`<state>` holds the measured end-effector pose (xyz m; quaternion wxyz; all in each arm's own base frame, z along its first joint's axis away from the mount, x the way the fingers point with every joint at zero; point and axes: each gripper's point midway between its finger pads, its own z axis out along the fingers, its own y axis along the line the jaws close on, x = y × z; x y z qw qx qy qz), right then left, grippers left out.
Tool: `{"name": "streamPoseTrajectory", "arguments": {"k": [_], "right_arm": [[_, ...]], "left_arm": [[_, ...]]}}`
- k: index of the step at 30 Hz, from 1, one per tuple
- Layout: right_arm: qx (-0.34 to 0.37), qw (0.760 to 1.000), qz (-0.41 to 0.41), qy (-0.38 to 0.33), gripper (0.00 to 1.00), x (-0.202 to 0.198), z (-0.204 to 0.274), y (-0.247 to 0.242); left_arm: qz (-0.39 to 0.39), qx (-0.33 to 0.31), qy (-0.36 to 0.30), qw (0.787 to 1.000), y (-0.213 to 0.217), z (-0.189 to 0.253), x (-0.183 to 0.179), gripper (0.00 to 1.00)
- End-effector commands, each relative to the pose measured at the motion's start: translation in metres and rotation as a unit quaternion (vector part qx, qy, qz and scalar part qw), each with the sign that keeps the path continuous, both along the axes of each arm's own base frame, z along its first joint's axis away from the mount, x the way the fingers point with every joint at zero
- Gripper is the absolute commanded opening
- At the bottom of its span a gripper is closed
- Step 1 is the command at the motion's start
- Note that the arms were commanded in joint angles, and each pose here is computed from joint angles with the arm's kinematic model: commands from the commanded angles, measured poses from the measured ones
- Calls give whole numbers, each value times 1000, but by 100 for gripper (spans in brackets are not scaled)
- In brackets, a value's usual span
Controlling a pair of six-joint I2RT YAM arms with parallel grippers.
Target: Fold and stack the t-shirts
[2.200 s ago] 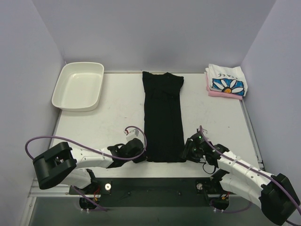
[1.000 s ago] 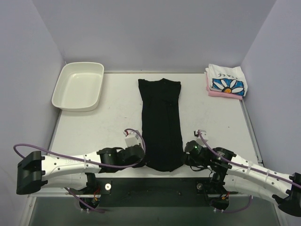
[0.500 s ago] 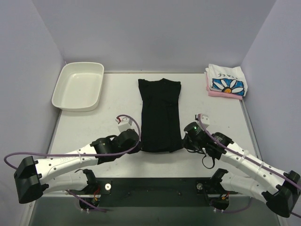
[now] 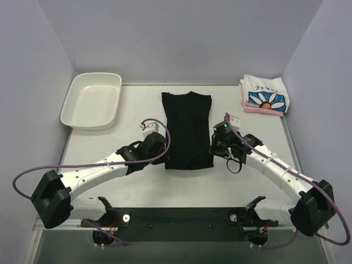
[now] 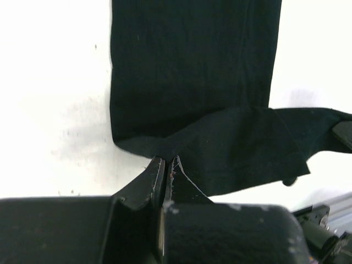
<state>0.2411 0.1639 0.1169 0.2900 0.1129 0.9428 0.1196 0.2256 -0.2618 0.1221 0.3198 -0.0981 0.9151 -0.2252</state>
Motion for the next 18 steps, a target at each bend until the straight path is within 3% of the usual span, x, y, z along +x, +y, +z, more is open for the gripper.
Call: {"name": "streamPoseTrajectory", "arguments": {"k": [1,18], "right_arm": [[25,999,5,-21,0,30,21,8],[41,999,-21,18,0,102,0,3]], "left_arm": [[-5,-37,-36,999,-16,31,37,0],[5,-28,-13,999,-29,11,123,0]]}}
